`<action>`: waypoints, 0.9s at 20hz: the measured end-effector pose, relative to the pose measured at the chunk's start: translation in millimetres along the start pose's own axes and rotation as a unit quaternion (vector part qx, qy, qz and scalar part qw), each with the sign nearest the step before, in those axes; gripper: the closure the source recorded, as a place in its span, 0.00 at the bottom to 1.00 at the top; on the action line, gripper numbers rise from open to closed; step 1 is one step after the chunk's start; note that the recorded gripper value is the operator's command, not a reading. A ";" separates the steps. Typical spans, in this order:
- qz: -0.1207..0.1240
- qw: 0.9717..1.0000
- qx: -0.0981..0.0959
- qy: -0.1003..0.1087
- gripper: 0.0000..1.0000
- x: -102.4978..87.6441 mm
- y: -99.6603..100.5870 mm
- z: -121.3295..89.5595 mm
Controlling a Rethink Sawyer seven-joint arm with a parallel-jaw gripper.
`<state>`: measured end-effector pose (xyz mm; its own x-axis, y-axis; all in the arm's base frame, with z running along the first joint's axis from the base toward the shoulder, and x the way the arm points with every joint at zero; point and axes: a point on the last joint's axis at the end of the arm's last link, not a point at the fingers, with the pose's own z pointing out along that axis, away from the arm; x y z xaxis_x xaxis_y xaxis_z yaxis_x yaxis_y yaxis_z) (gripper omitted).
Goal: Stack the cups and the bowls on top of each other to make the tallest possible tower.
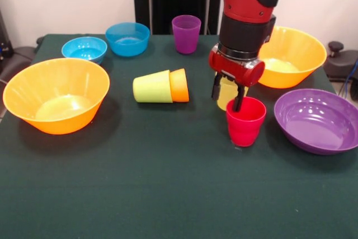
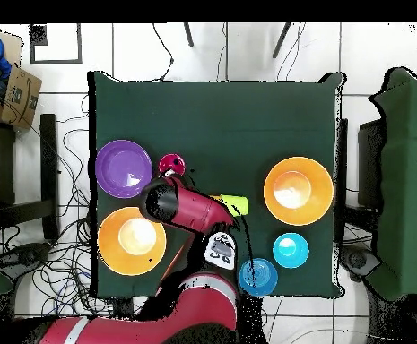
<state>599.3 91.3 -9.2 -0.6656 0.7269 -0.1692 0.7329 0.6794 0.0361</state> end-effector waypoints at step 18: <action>0.016 1.000 0.015 -0.009 0.00 -8.5 -7.0 16.7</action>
<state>602.2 78.6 -24.5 -0.6398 0.7456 -0.1864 0.7572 0.6531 0.0130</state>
